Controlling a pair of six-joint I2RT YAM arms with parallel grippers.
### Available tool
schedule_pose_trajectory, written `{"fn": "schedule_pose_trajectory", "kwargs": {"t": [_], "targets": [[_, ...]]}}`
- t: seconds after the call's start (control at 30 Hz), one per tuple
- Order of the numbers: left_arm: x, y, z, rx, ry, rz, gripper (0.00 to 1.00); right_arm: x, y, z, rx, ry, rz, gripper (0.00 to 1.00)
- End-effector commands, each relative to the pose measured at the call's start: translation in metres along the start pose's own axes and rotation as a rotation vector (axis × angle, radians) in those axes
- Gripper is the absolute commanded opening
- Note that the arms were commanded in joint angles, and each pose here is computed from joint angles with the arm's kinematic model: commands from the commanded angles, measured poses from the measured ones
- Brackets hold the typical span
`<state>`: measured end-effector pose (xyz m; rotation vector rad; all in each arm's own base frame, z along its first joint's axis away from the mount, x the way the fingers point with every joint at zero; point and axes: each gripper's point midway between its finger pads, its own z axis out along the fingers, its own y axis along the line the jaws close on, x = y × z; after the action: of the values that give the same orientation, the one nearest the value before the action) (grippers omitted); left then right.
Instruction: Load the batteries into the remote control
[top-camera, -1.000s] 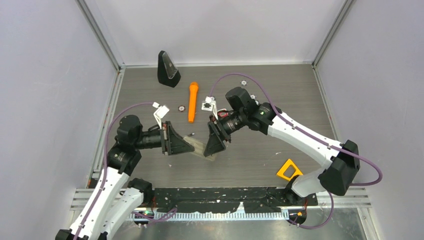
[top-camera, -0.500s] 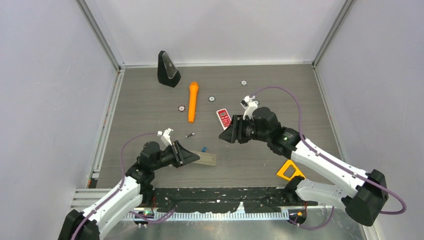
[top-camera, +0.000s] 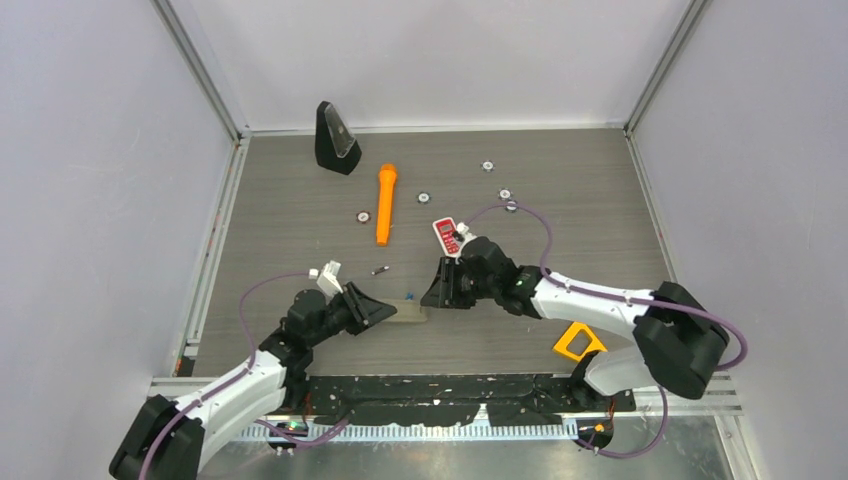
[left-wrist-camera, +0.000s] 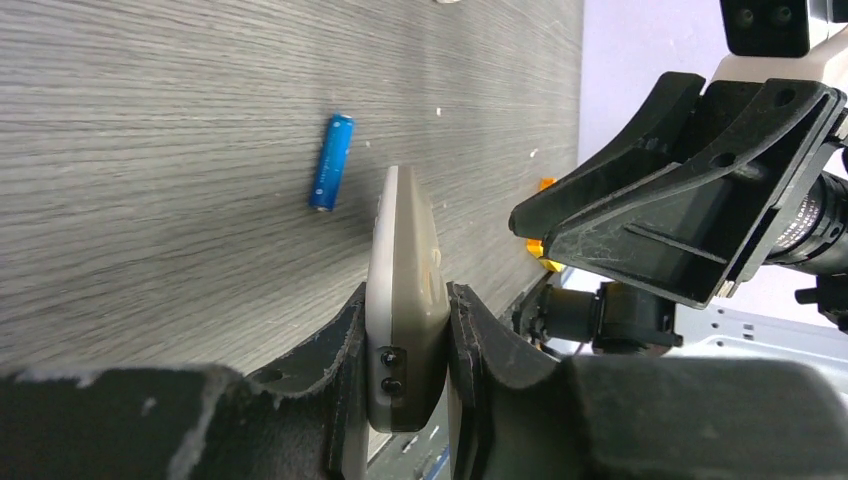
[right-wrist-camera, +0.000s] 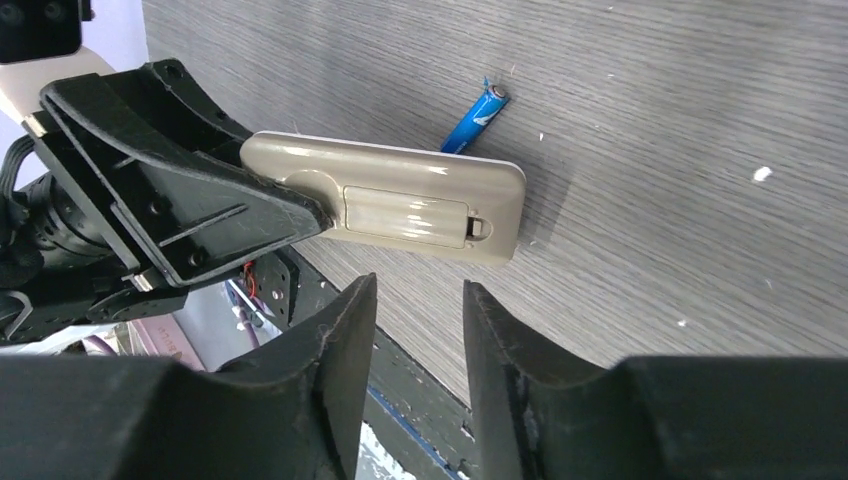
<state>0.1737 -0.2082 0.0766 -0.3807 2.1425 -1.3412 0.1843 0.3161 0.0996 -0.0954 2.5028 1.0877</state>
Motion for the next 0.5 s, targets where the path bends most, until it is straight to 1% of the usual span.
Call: {"fn": "schedule_pose_trajectory", "kwargs": {"t": [0.0,0.07,0.2,0.47], "targets": [[-0.004,0.01,0.002,-0.033,-0.027,0.064,0.0,-0.016,0.03,0.013,-0.097,-0.03,0.018,0.38],[0.001,0.02,0.001,-0.074,-0.005,0.071,0.0,-0.015,0.028,0.02,-0.09,-0.018,0.021,0.35],[0.003,0.027,0.0,-0.136,0.028,0.088,0.0,-0.012,0.022,0.031,-0.066,-0.002,0.031,0.34],[0.003,0.042,-0.002,-0.272,0.072,0.099,0.0,-0.009,0.017,0.048,-0.049,0.036,0.035,0.37]]}}
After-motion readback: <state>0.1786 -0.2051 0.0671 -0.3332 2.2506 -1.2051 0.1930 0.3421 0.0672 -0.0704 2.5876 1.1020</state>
